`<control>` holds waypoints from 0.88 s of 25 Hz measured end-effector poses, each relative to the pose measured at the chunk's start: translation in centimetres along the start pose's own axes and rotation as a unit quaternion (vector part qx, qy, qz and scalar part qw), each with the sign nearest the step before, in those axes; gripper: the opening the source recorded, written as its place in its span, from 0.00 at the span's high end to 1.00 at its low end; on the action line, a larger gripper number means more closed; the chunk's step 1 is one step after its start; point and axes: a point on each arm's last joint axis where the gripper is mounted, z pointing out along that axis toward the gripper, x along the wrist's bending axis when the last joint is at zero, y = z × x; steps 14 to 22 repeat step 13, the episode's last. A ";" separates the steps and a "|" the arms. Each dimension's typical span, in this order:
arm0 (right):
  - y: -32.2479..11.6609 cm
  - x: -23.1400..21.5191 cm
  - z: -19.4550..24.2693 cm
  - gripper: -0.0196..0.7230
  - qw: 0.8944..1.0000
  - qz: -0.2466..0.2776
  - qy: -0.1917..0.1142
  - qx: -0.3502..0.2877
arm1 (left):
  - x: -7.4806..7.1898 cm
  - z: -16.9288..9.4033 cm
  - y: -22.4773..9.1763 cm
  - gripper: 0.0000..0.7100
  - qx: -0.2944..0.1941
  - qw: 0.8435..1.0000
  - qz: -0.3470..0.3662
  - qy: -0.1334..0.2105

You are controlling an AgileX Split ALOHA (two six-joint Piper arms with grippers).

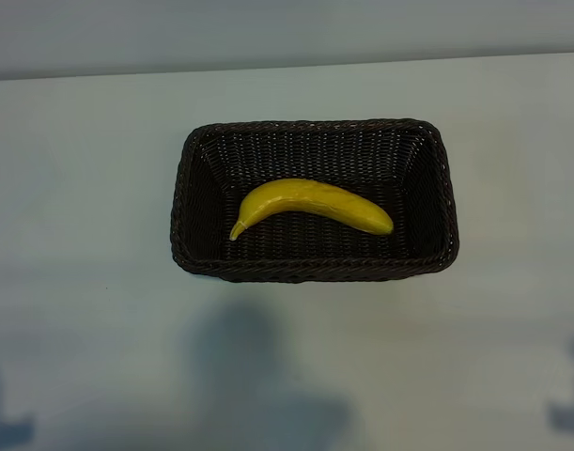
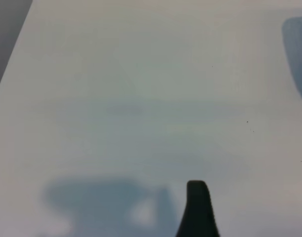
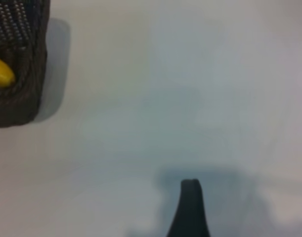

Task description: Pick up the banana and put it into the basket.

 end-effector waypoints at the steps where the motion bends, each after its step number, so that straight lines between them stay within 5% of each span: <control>1: 0.0 0.0 0.0 0.18 1.000 0.000 0.000 0.000 | 0.0 0.0 0.0 0.20 0.000 1.000 0.000 0.000; 22: 0.0 -0.3 0.5 0.18 1.000 -0.004 -0.013 -0.013 | 0.0 0.0 0.0 0.20 0.000 1.000 0.000 0.000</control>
